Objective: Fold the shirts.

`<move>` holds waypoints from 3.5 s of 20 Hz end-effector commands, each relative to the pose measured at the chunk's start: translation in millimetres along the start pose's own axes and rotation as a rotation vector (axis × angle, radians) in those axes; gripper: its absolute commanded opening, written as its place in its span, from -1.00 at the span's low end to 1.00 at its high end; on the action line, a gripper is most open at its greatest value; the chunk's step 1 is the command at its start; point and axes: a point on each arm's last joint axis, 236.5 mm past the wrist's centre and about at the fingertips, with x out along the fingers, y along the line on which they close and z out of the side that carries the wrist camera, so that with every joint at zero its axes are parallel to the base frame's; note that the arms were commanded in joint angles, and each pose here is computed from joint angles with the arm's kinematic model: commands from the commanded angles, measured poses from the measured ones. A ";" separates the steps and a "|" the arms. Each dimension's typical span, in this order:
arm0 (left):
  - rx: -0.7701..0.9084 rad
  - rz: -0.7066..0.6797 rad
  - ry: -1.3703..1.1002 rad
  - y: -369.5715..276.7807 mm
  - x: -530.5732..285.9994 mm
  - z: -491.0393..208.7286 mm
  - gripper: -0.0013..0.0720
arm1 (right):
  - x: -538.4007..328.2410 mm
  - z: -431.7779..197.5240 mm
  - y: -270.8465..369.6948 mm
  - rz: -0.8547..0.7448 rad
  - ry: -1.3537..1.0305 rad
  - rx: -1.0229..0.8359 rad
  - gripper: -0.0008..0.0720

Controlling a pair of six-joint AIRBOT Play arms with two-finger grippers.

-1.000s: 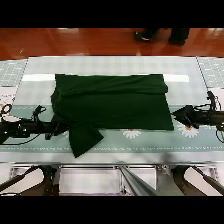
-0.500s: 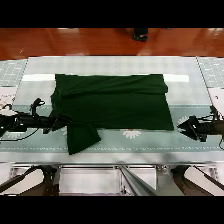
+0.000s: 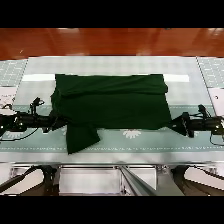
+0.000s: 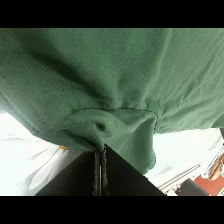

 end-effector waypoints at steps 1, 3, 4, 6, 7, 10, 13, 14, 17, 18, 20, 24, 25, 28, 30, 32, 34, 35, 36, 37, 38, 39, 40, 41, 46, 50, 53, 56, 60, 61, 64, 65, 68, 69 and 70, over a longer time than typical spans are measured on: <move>0.000 0.001 -0.007 0.0 -0.8 1.8 -0.92 | 11.0 10.3 21.5 -0.021 0.005 -0.093 -0.59; 0.009 -0.008 -0.018 -2.0 -7.3 7.3 -0.92 | 4.6 13.4 34.6 -0.014 0.012 -0.160 -0.91; 0.023 -0.019 -0.023 -5.1 -13.7 11.0 -0.92 | -0.3 13.0 38.4 -0.015 0.021 -0.186 -0.91; 0.039 -0.040 -0.042 -12.0 -29.3 21.7 -0.92 | -13.0 17.7 43.0 -0.044 0.004 -0.235 -0.91; 0.050 -0.043 -0.065 -15.6 -37.0 30.3 -0.92 | -19.5 23.6 49.5 -0.045 -0.020 -0.256 -0.92; 0.092 -0.029 -0.153 -31.9 -55.1 65.0 -0.92 | -31.3 47.1 73.1 -0.037 -0.083 -0.312 -0.92; 0.140 -0.022 -0.181 -54.9 -58.4 98.8 -0.92 | -31.4 76.9 106.4 -0.015 -0.144 -0.367 -0.91; 0.152 -0.023 -0.175 -63.8 -55.9 110.5 -0.92 | -29.8 88.4 116.3 -0.019 -0.166 -0.383 -0.91; 0.159 -0.028 -0.159 -84.7 -44.6 148.6 -0.92 | -24.7 125.1 140.6 -0.023 -0.227 -0.392 -0.91; 0.156 -0.031 -0.161 -90.1 -42.0 161.8 -0.92 | -25.0 137.5 145.3 -0.020 -0.247 -0.378 -0.91; 0.153 -0.038 -0.171 -99.8 -38.4 188.4 -0.92 | -24.8 156.1 153.4 -0.011 -0.265 -0.375 -0.91; 0.148 -0.051 -0.155 -108.8 -28.1 225.7 -0.92 | -21.4 188.0 172.0 0.030 -0.288 -0.385 -0.91; 0.147 -0.054 -0.147 -109.7 -24.2 232.3 -0.92 | -17.5 193.9 177.0 0.037 -0.287 -0.392 -0.91; 0.137 -0.058 -0.151 -109.1 -16.3 252.1 -0.92 | -3.2 207.4 185.0 0.039 -0.283 -0.397 -0.91; 0.139 -0.059 -0.155 -108.0 -12.0 261.6 -0.92 | 1.6 216.8 184.6 0.042 -0.298 -0.380 -0.91; 0.142 -0.059 -0.160 -106.8 -8.2 268.2 -0.92 | 5.2 222.6 182.7 0.043 -0.301 -0.372 -0.91; 0.135 -0.057 -0.150 -102.2 -2.5 269.3 -0.91 | 9.8 224.6 180.9 0.051 -0.296 -0.359 -0.91; 0.131 -0.058 -0.138 -100.8 0.4 267.5 -0.71 | 11.7 225.8 180.9 0.059 -0.296 -0.351 -0.59; 0.121 -0.061 -0.129 -101.1 1.1 265.6 -0.07 | 12.6 225.7 181.6 0.066 -0.295 -0.346 0.10; 0.115 -0.063 -0.115 -101.8 -0.3 262.2 0.42 | 11.5 225.5 183.3 0.070 -0.297 -0.349 0.16; 0.119 -0.067 -0.095 -102.0 -5.4 258.3 0.42 | 4.7 227.3 183.8 0.073 -0.309 -0.348 0.16; 0.127 -0.072 -0.072 -102.0 -14.2 253.9 0.42 | -7.3 228.6 184.7 0.078 -0.323 -0.347 0.16; 0.144 -0.074 -0.056 -101.4 -25.6 249.3 0.42 | -22.6 228.1 185.2 0.084 -0.329 -0.351 0.16; 0.165 -0.067 -0.057 -99.9 -41.4 245.6 0.42 | -42.1 225.6 182.0 0.079 -0.330 -0.358 0.16; 0.327 0.107 -0.187 -92.9 -122.4 227.0 0.42 | -119.7 206.9 121.4 -0.066 -0.374 -0.331 0.16; 0.382 0.083 -0.357 -109.3 -127.5 180.7 0.42 | -72.8 197.2 89.8 0.005 -0.366 -0.198 0.17; 0.399 -0.010 -0.411 -122.0 -115.3 128.1 0.42 | -27.3 191.4 98.8 0.093 -0.285 -0.175 0.17; 0.382 -0.026 -0.430 -116.8 -109.9 97.5 0.42 | 5.0 193.7 108.8 0.142 -0.248 -0.136 0.17; 0.390 -0.038 -0.394 -118.8 -105.7 82.6 0.42 | 31.7 195.4 127.5 0.155 -0.199 -0.126 0.17; 0.386 -0.040 -0.392 -119.1 -105.3 82.2 0.42 | 35.9 196.6 134.7 0.159 -0.194 -0.135 0.17; 0.379 -0.045 -0.393 -119.9 -105.4 82.3 0.42 | 49.7 201.2 155.1 0.164 -0.185 -0.155 0.17; 0.379 -0.045 -0.393 -119.9 -105.4 82.4 0.42 | 54.4 202.5 160.6 0.164 -0.186 -0.158 0.17; 0.377 -0.043 -0.404 -119.7 -106.2 85.1 0.42 | 67.8 202.5 178.1 0.163 -0.184 -0.183 0.02; 0.377 -0.042 -0.407 -119.4 -106.2 86.0 0.42 | 69.3 201.9 183.8 0.161 -0.187 -0.201 -0.33; 0.377 -0.041 -0.410 -119.4 -106.6 86.5 0.42 | 68.5 199.0 190.6 0.166 -0.180 -0.239 -0.82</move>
